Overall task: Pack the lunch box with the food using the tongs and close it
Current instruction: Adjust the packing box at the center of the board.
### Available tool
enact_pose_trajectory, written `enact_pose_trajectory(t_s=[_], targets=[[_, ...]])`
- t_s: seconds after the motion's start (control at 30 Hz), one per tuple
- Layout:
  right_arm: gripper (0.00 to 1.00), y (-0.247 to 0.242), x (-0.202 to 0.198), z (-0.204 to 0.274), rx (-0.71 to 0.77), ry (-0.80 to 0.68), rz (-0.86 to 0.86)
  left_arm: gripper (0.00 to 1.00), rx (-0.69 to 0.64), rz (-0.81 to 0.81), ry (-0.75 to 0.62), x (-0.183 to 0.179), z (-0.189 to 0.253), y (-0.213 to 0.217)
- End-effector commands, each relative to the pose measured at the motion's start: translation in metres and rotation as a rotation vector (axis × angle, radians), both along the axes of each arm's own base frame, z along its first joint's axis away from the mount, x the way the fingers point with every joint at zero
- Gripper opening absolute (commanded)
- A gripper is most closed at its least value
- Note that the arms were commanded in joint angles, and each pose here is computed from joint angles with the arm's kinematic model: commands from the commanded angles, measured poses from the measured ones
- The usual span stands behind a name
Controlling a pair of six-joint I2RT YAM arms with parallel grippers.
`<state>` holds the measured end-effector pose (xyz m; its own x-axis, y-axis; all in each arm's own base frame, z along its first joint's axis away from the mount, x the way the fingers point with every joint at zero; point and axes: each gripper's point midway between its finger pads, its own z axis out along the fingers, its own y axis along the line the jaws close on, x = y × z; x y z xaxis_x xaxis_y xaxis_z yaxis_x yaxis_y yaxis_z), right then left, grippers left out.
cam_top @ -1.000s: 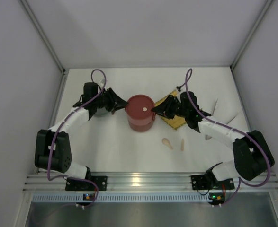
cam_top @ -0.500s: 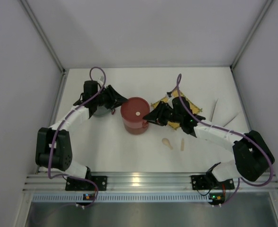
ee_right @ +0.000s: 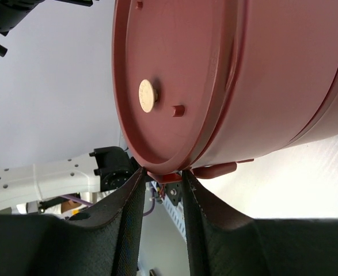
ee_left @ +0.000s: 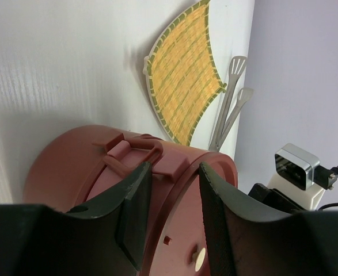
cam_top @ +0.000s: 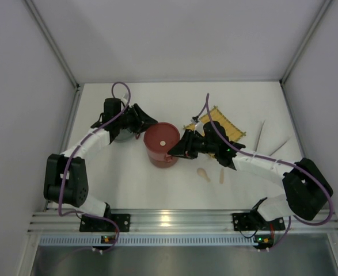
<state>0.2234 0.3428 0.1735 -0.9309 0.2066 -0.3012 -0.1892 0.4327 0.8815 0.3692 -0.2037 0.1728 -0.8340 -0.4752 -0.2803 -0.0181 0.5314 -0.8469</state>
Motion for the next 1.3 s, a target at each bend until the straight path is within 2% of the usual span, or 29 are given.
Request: enact_pose_trajectory(t_s=[0.0, 0.27, 0.57, 0.83, 1.27], targets=[[0.30, 0.014, 0.003, 0.029, 0.082, -0.109, 0.034, 0.44, 0.020, -0.019, 0.043, -0.006, -0.006, -0.003], [0.44, 0.022, -0.007, 0.027, 0.072, -0.127, 0.079, 0.45, 0.029, -0.016, 0.033, -0.006, -0.003, -0.002], [0.50, 0.016, -0.008, 0.027, -0.006, -0.185, 0.082, 0.46, 0.047, -0.013, 0.021, -0.007, 0.000, 0.001], [0.52, 0.003, -0.010, 0.049, -0.045, -0.292, 0.083, 0.48, 0.077, -0.010, -0.010, -0.004, 0.010, 0.004], [0.53, -0.015, -0.008, 0.047, -0.137, -0.320, 0.038, 0.58, 0.176, 0.011, -0.087, 0.006, 0.029, 0.016]])
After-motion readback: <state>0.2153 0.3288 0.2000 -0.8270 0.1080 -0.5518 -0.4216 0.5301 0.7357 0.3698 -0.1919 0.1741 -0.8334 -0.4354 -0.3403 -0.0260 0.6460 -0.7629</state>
